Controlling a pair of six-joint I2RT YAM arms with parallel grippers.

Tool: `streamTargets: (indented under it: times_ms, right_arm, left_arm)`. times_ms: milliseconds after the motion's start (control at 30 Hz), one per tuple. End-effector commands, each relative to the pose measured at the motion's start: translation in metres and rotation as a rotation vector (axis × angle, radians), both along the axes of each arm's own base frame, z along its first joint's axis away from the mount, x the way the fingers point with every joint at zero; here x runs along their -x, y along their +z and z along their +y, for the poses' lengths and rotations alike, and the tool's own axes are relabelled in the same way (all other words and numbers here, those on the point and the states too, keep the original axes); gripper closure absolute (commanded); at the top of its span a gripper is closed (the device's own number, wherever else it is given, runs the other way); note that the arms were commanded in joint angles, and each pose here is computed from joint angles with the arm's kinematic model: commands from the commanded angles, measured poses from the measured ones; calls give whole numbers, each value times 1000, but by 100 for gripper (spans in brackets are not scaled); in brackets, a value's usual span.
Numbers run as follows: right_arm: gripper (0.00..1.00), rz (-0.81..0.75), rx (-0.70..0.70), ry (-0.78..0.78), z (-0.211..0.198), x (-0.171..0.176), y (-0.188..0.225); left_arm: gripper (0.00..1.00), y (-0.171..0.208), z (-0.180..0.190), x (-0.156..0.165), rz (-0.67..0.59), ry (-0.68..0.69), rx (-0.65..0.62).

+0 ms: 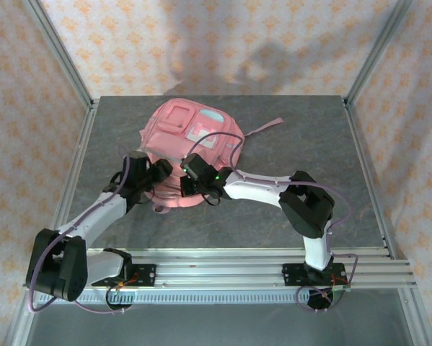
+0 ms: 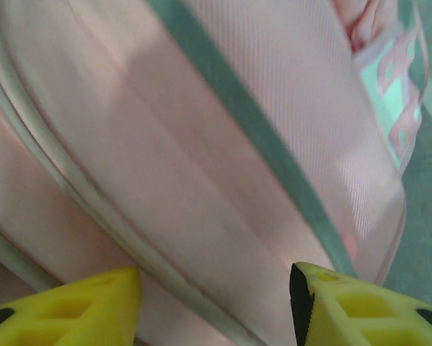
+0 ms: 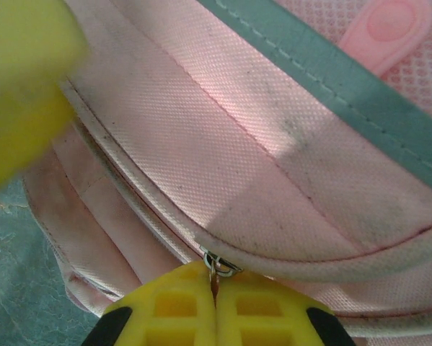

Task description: Pack the student bag

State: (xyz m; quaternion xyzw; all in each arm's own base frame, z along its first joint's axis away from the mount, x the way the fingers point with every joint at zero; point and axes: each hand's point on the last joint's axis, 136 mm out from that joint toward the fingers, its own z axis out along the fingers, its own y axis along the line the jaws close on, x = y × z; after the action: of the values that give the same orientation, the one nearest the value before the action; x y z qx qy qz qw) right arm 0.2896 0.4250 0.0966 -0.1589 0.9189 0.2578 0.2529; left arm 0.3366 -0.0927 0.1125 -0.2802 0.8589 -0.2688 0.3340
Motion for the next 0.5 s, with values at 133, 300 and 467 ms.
streamTargets:
  times_ms: [133,300,467]
  right_arm:
    - [100,-29,-56,7,13,-7,17]
    - [100,-32,-30,-1,8,-8,14]
    - [100,-26,37,-52,-21,-15,5]
  left_arm:
    - [43,6,-35,-19,-50,6,80]
    - [96,-4,-35,-32,-32,23,36]
    - [100,-8,-29,-32,-12,24,-11]
